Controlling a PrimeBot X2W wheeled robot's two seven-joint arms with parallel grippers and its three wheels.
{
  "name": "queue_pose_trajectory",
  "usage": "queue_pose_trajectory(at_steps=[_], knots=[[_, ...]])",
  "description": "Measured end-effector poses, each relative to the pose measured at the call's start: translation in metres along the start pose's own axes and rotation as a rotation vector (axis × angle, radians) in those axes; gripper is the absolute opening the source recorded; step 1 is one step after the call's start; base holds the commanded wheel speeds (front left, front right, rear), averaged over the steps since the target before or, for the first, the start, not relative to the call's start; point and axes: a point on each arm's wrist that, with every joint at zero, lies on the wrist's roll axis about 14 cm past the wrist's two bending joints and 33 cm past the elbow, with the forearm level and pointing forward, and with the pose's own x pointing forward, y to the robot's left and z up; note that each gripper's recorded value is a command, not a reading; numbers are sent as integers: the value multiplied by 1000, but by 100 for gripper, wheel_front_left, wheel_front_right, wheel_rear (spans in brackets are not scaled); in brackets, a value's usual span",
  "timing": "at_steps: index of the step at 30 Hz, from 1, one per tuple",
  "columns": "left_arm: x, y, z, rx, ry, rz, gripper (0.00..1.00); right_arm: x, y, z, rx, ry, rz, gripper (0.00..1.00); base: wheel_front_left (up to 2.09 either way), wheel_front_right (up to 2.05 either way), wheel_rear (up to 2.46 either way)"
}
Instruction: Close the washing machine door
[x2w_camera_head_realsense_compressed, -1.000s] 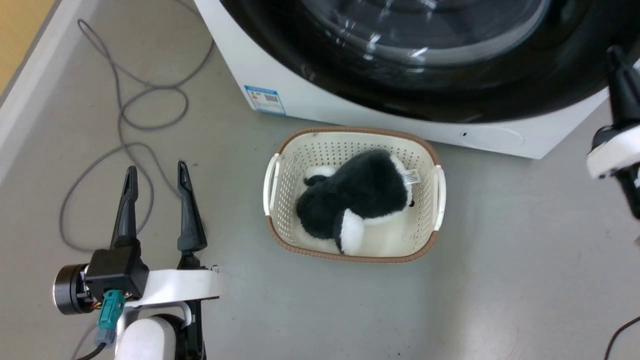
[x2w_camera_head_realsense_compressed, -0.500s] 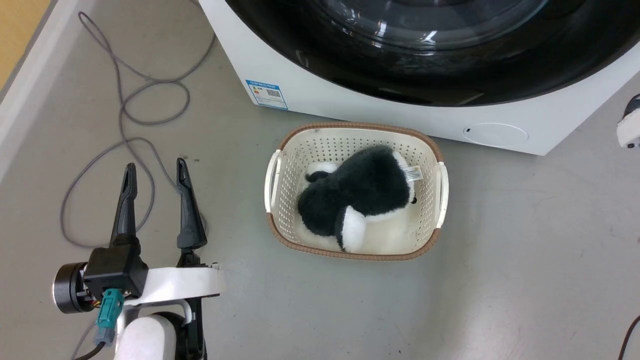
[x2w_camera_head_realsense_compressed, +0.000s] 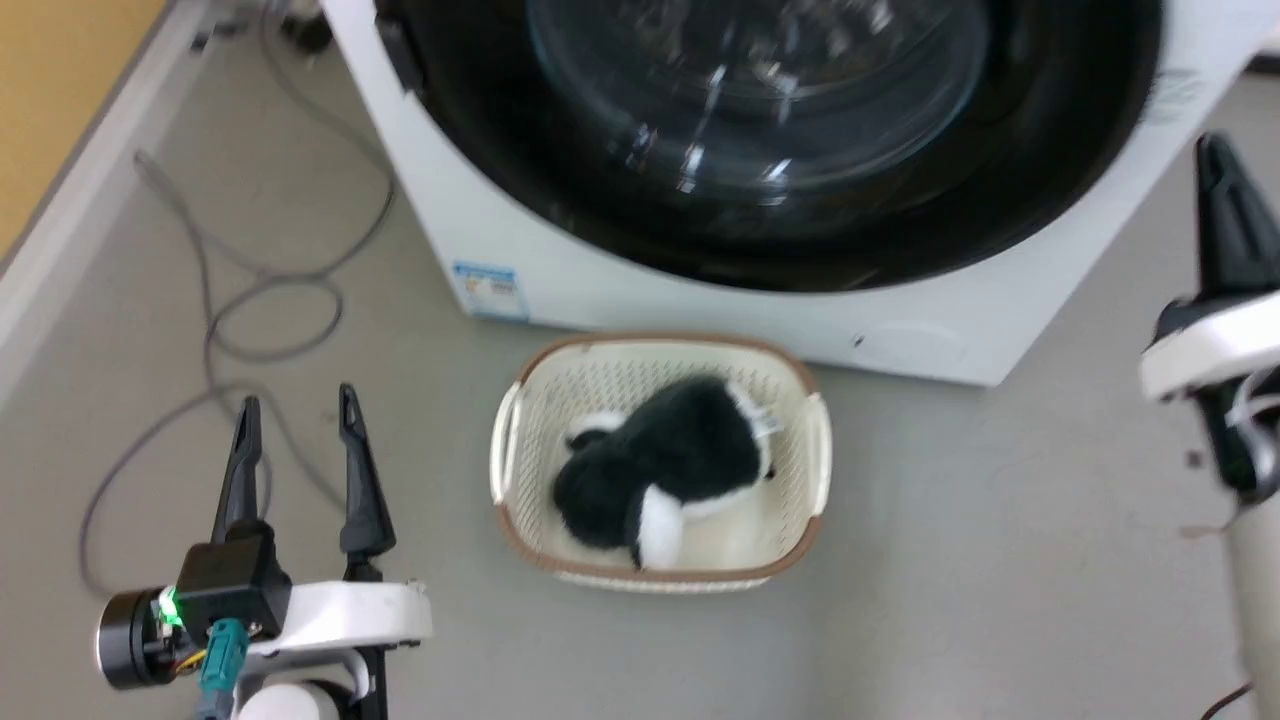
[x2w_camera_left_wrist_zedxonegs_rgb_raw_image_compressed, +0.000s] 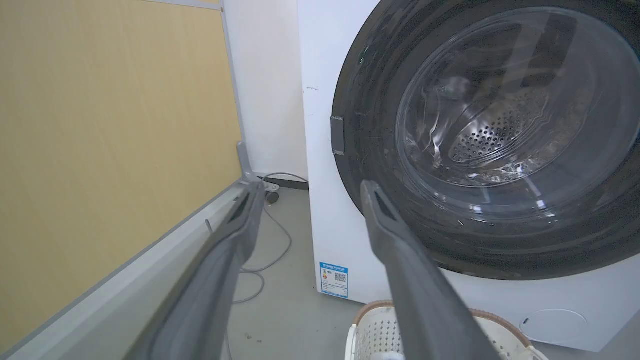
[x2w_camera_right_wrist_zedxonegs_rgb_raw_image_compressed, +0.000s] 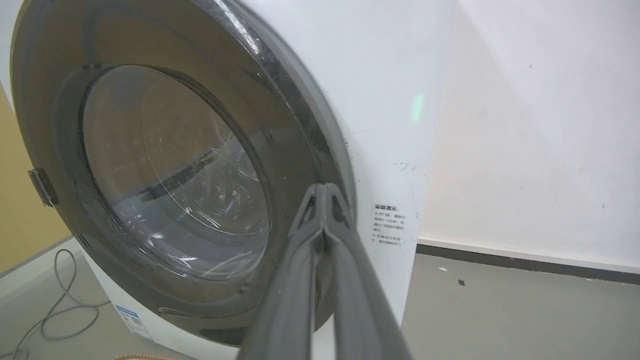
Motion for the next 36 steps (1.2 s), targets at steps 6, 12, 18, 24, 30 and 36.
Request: queue_pose_trajectory(at_steps=[6, 12, 18, 24, 30, 36], knots=[[-10, -7, 13, -12, -33, -34, 100, -47, 14, 28, 23, -68, -8, 0, 0, 0, 0], [-24, -16, 21, -24, -48, -73, 100, -95, 32, 38, 24, -84, 7, 0, 0, 0, 0], [-32, -31, 24, -39, -55, -130, 100, -145, 19, 46, 47, -108, -67, 100, 0, 0, 0], [-36, -41, 27, -49, -61, -168, 100, -176, 9, 52, 44, -126, -115, 100, 0, 0, 0], [-39, -47, 28, -65, -61, -196, 100, -199, 6, 36, 107, -85, -145, 100, 0, 0, 0], [-40, -48, 26, -71, -54, -206, 0, -203, 8, 27, 111, -56, -143, 0, 0, 0, 0]])
